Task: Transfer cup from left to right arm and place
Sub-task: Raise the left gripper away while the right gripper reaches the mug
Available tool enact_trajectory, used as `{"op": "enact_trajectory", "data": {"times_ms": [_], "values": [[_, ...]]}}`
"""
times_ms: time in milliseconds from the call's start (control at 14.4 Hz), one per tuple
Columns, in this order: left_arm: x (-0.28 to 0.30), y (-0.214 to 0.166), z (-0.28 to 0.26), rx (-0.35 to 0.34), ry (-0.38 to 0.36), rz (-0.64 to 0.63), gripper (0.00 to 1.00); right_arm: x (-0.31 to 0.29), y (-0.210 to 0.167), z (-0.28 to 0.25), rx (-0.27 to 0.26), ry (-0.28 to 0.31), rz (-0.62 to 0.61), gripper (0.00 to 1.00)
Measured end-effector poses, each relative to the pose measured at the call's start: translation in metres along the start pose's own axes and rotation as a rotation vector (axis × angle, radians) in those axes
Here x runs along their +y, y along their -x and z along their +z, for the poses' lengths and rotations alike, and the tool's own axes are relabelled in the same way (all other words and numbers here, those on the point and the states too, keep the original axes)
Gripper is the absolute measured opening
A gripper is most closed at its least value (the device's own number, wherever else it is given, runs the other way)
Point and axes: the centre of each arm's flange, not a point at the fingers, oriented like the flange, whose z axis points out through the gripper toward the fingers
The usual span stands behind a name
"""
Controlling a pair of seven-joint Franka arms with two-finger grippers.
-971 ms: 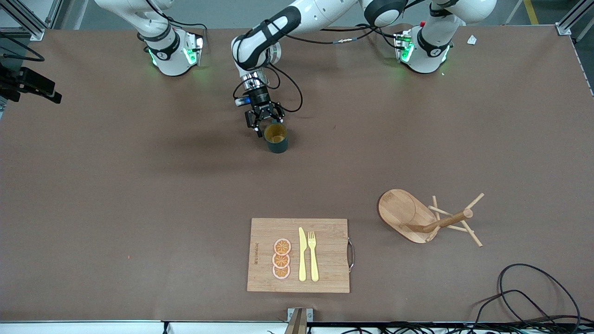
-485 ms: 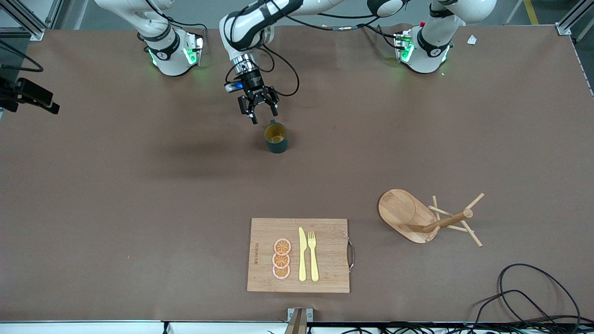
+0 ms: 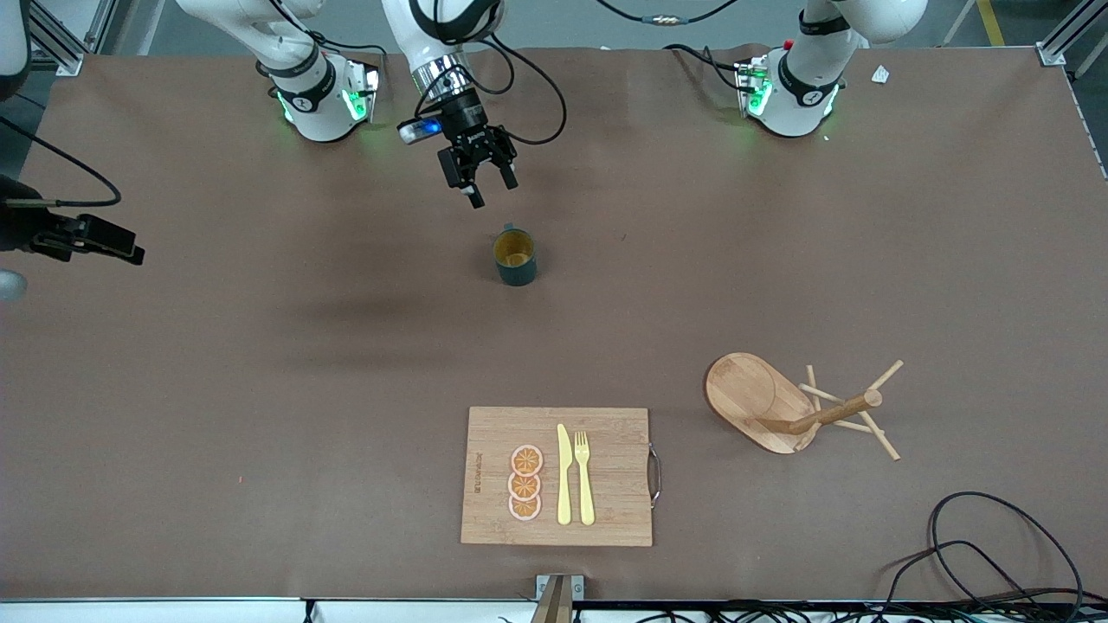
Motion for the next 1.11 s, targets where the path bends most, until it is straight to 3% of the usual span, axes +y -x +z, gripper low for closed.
{"op": "enact_trajectory", "data": {"times_ms": [347,763,1109], "values": [[-0.105,0.129,0.065,0.043,0.192,-0.271,1.0,-0.057,-0.011,0.036,-0.009,-0.04,0.018,1.0],[-0.149,0.223,0.139,0.037,0.375,-0.626,1.0,-0.184,-0.001,0.109,-0.001,-0.061,-0.018,1.0],[-0.175,0.328,0.2,0.052,0.526,-0.875,1.0,-0.303,0.036,0.187,0.047,-0.064,-0.048,1.0]]}}
